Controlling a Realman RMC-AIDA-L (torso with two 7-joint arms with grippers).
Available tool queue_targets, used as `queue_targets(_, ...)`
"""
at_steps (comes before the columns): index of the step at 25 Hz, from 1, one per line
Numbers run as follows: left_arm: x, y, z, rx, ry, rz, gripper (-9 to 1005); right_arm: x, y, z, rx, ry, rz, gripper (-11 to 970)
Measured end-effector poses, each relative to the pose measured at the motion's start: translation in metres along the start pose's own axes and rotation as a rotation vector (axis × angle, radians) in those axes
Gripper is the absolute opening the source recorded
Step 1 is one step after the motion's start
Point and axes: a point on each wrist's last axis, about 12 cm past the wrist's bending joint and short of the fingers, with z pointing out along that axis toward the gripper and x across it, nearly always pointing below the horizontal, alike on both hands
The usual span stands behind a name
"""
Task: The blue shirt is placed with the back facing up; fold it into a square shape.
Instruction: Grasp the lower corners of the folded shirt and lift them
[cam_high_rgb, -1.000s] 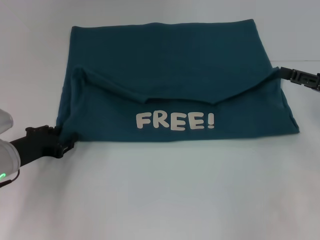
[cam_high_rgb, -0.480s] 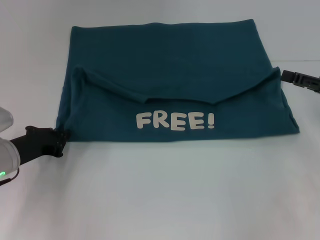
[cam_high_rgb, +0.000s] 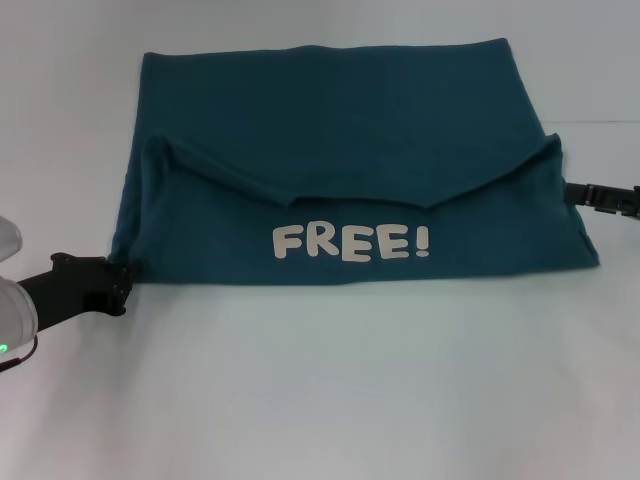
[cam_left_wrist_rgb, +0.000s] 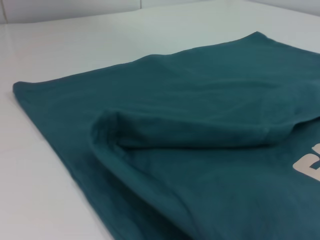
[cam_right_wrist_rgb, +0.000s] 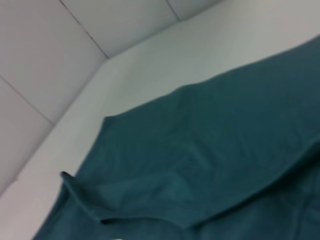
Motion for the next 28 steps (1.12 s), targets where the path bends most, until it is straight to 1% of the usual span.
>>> queue_targets(4, -0.001, 0.0, -0.002, 0.01, -0.006, -0.002, 15, 0.004, -0.004, 0.004, 0.045, 0.027, 0.004, 798)
queue_targets(9, -0.002, -0.001, -0.002, 0.021, -0.011, -0.003, 15, 0.01, -0.005, 0.015, 0.107, 0.087, -0.016, 787)
queue_targets(19, -0.006, 0.001, -0.002, 0.028, -0.018, -0.011, 15, 0.013, -0.01, 0.027, 0.196, 0.067, -0.037, 767)
queue_targets(28, -0.012, 0.002, -0.001, 0.027, -0.025, -0.011, 15, 0.017, -0.003, 0.049, 0.199, 0.11, -0.058, 748)
